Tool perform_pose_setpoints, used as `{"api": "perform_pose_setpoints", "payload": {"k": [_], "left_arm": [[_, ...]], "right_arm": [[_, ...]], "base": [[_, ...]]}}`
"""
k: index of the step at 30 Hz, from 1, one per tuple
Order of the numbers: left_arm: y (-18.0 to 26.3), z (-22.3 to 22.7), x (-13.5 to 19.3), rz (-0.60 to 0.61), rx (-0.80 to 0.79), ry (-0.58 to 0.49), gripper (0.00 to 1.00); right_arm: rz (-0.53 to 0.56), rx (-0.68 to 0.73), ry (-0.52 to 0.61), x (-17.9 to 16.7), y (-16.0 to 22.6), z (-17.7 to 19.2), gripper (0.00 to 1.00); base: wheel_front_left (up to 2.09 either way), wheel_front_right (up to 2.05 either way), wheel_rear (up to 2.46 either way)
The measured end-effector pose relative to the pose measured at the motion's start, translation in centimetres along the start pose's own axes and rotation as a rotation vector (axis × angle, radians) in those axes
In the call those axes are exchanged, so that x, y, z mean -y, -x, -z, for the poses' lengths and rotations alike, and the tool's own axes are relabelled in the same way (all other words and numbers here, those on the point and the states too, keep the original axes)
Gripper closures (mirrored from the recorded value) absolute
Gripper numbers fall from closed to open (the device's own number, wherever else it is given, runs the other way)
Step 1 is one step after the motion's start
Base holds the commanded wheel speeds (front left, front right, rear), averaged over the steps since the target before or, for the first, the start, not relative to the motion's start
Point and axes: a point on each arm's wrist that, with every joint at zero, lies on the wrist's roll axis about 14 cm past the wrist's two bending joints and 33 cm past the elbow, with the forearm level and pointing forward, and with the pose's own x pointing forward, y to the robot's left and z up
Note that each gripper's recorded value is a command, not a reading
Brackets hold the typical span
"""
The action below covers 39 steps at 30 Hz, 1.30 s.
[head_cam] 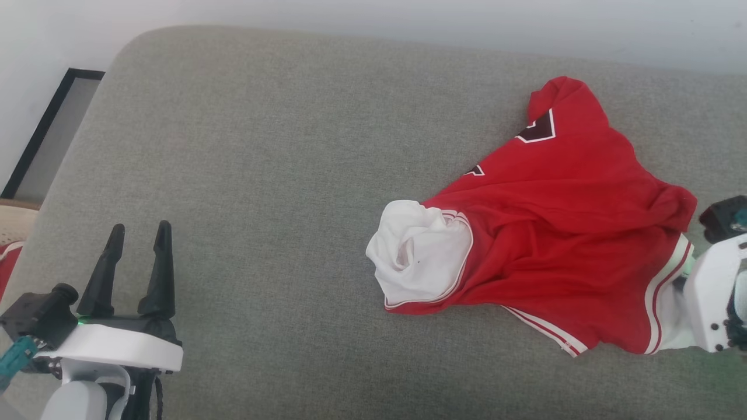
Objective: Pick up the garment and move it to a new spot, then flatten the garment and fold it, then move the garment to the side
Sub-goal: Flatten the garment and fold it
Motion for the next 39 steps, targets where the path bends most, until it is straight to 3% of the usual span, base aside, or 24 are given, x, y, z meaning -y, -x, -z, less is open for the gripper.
{"api": "perform_pose_setpoints", "payload": {"k": [1, 11, 18, 27, 32, 39], "left_arm": [[0.0, 0.0, 0.1, 0.004, 0.0, -0.003, 0.0], [-0.3, -0.2, 0.6, 0.064, -0.014, -0.049, 0.0], [-1.7, 0.5, 3.0, 0.177, -0.053, -0.066, 0.0], [-4.4, 1.1, 8.7, 0.369, -0.206, -0.048, 0.0], [-5.2, 1.1, 13.2, 0.514, -0.321, -0.051, 0.0], [-5.2, 2.5, 19.2, 0.68, -0.538, -0.1, 0.0]], "right_arm": [[-0.003, 0.0, 0.0, -0.2, -0.1, 0.0, 0.0], [0.027, 0.115, -0.011, 0.6, 1.4, -1.7, 0.0], [0.06, 0.318, -0.06, 1.4, 4.5, -4.4, 0.0], [0.165, 0.642, -0.125, 2.7, 9.3, -6.6, 0.0], [0.279, 0.819, -0.134, 4.2, 12.3, -7.2, 0.0], [0.411, 0.912, -0.18, 5.8, 14.2, -5.5, 0.0]], "base": [[0.0, 0.0, 0.0], [0.0, 0.0, 0.0], [0.0, 0.0, 0.0], [0.0, 0.0, 0.0], [0.0, 0.0, 0.0], [0.0, 0.0, 0.0]]}}
